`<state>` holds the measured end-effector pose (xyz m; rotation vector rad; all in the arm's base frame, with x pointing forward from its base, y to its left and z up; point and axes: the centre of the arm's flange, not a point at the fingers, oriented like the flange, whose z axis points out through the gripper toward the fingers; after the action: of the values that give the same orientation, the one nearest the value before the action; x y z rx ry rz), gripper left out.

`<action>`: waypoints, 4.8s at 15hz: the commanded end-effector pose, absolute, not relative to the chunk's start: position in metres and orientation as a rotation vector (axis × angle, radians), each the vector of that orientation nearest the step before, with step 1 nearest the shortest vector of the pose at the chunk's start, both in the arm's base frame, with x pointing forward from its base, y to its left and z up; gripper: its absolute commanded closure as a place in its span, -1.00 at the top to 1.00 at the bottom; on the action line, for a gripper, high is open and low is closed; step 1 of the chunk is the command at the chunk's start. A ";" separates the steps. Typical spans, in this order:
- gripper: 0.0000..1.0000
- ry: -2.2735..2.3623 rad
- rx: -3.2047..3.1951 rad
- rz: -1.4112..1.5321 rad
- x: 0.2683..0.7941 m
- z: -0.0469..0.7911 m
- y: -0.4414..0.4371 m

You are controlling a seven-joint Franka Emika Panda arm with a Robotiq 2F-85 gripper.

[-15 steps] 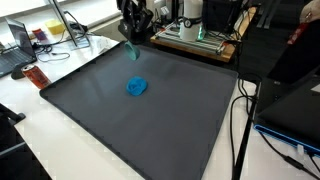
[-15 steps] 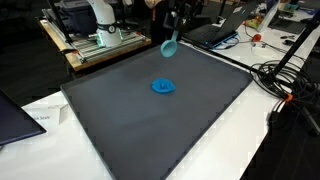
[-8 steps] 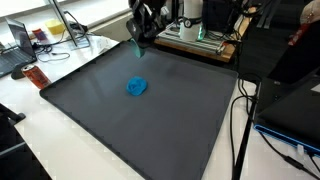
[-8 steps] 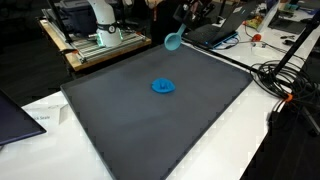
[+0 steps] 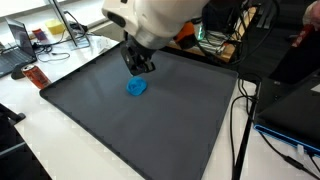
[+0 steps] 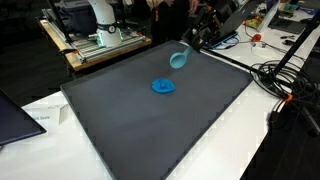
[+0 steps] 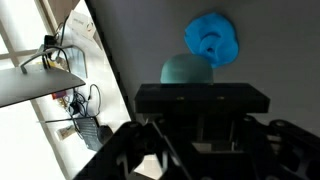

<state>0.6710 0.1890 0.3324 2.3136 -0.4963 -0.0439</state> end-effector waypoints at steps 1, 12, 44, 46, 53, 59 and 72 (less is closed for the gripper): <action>-0.55 -0.530 2.233 -0.042 0.711 0.310 0.195; -0.55 -0.496 2.094 -0.054 0.721 0.249 0.204; -0.55 -0.219 2.406 -0.217 0.716 0.288 0.147; -0.55 -0.192 2.457 -0.234 0.715 0.301 0.145; -0.55 -0.086 2.634 -0.334 0.711 0.330 0.143; -0.55 0.017 2.744 -0.394 0.707 0.338 0.126; -0.05 0.165 2.813 -0.388 0.740 0.348 0.088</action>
<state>0.7397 0.0880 0.3482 2.8134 0.1649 -0.3878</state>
